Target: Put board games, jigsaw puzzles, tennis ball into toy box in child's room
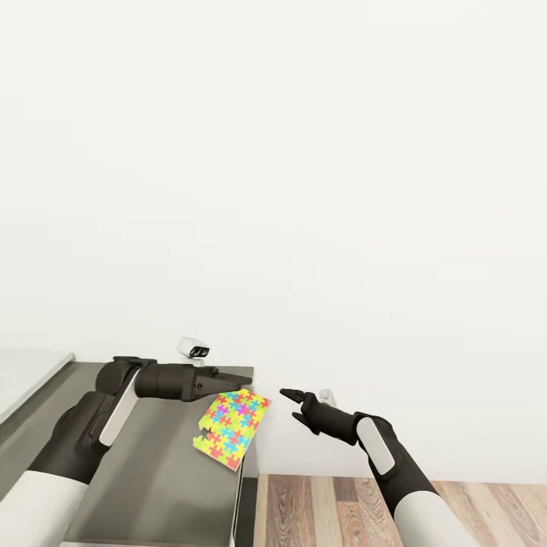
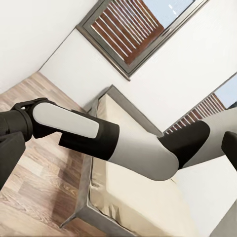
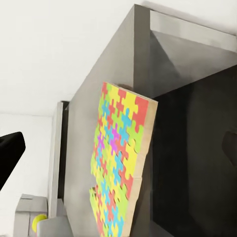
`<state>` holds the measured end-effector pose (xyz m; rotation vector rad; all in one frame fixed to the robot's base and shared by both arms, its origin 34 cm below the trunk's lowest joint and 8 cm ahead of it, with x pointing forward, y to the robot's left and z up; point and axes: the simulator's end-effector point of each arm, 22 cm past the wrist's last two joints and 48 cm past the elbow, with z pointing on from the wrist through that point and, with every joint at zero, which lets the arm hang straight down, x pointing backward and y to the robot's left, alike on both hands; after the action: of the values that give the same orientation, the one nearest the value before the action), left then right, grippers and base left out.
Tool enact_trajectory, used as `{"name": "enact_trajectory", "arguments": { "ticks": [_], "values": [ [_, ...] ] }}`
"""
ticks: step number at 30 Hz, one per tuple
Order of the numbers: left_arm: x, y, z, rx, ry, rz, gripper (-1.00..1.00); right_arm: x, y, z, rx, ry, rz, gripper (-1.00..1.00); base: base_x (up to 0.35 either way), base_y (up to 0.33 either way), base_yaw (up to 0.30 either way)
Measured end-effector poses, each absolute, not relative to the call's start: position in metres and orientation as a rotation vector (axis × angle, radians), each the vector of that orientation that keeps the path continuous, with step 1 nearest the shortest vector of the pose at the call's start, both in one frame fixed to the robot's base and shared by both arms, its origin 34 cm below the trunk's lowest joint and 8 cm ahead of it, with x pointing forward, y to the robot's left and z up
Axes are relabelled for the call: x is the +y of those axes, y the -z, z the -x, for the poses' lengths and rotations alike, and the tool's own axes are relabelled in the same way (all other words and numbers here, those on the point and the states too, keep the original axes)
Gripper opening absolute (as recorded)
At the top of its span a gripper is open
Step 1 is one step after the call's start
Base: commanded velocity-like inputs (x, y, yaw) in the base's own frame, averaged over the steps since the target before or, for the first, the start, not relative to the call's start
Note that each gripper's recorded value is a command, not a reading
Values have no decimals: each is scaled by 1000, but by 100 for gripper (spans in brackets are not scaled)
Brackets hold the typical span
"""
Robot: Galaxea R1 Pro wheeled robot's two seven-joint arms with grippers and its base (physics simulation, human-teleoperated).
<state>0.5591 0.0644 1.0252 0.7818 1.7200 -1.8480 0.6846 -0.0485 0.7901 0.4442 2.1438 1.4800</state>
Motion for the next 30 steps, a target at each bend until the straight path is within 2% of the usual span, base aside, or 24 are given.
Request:
{"name": "enact_trajectory", "arguments": {
  "ticks": [15, 30],
  "values": [
    [65, -1024, -559, 1724, 1845, -780, 100, -53, -789, -685, 2145, -1471, -446, 100, 29, 86, 0],
    [66, -1024, -560, 1723, 1846, -774, 100, -55, -791, -686, 2132, -1483, -448, 100, 6, 11, 0]
  ]
}}
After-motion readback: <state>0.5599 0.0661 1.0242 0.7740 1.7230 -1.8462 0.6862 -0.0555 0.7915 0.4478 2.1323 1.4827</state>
